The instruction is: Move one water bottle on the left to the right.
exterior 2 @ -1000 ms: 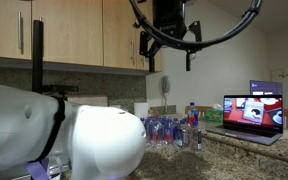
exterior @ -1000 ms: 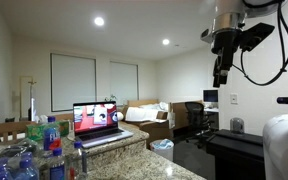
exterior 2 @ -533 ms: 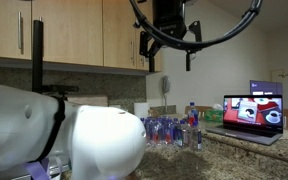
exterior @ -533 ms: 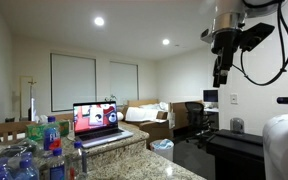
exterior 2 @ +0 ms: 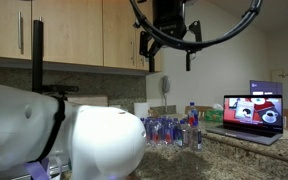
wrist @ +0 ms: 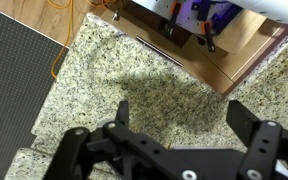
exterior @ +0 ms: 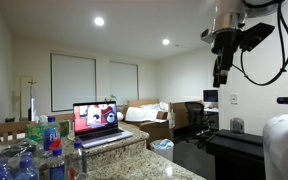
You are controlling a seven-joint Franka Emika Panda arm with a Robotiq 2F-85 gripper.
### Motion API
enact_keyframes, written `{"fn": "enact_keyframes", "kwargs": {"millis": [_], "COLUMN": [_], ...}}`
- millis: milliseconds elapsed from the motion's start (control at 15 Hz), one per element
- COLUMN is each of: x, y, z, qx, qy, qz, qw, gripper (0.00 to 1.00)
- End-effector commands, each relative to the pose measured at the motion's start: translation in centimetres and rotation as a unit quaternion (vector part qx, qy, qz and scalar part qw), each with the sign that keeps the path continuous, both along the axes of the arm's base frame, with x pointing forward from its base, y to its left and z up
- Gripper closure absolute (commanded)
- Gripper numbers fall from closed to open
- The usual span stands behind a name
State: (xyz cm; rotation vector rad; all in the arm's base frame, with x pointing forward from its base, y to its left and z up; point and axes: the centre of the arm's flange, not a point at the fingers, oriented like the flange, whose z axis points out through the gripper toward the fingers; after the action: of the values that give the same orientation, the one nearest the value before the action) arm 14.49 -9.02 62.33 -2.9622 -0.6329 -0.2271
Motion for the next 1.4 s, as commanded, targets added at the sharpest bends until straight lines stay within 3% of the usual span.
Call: {"fn": "enact_keyframes", "kwargs": {"millis": [0,600,667,1333], "x": [0.01,-0.52,-0.57,-0.64], "y": [-0.20,-0.31,0.20,0.17], "z": [-0.01,-0.19,-0.65,-0.54], "qx": [-0.007,-0.008,0.005,0.008], "qy": [0.001,0.053,0.038,0.042], "qz": [0.017,0.072,0.048,0.056], "qw": [0.9998,0.9960,0.9981,0.9975], "gripper": [0.00,0.00,0.00,0.00]}}
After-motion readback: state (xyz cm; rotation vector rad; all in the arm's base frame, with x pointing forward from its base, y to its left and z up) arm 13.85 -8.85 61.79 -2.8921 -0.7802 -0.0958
